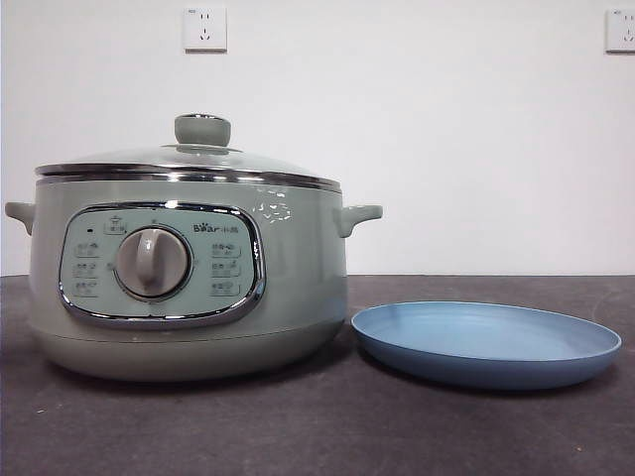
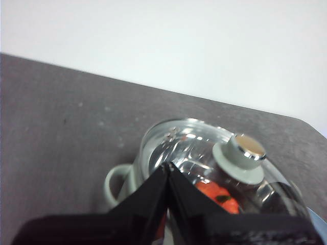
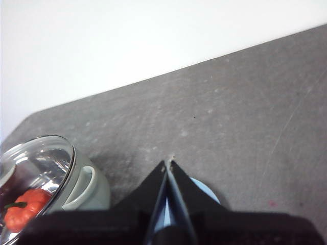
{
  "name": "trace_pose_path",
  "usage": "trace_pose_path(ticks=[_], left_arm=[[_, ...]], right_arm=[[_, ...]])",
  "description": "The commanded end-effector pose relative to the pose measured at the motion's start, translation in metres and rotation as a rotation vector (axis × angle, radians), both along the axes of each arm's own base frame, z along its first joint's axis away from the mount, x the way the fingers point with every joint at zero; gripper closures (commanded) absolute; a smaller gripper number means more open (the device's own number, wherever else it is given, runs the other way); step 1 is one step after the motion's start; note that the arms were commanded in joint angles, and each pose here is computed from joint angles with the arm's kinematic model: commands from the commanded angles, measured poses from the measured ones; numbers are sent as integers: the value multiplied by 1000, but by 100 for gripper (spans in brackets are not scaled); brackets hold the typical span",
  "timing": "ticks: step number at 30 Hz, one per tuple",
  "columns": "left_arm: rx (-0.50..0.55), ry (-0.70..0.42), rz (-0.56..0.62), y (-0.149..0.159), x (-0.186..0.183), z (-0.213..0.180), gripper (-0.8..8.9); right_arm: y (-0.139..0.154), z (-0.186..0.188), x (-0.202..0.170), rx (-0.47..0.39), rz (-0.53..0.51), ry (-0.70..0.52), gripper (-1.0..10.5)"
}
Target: Take the pumpkin out from the steamer,put the pumpkin in the blue plate,close the lid
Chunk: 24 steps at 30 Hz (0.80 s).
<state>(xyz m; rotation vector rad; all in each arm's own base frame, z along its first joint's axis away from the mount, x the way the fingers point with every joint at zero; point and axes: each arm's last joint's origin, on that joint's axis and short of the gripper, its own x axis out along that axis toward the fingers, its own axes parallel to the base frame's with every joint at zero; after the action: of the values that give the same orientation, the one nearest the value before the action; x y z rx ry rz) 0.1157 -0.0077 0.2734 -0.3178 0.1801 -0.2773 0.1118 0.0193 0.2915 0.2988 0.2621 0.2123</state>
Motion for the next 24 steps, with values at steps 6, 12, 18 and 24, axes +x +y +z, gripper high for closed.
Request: trace_pose_path(ticks=[6, 12, 18, 24], left_arm=[[89, 37, -213, -5, 22, 30, 820], [95, 130, -353, -8, 42, 42, 817], [90, 124, -438, -11, 52, 47, 625], [97, 135, -415, -12, 54, 46, 448]], right_arm=[[5, 40, 18, -157, 131, 53, 948], [14, 53, 35, -173, 376, 128, 946], [18, 48, 51, -143, 452, 188, 812], [18, 43, 59, -147, 383, 240, 373]])
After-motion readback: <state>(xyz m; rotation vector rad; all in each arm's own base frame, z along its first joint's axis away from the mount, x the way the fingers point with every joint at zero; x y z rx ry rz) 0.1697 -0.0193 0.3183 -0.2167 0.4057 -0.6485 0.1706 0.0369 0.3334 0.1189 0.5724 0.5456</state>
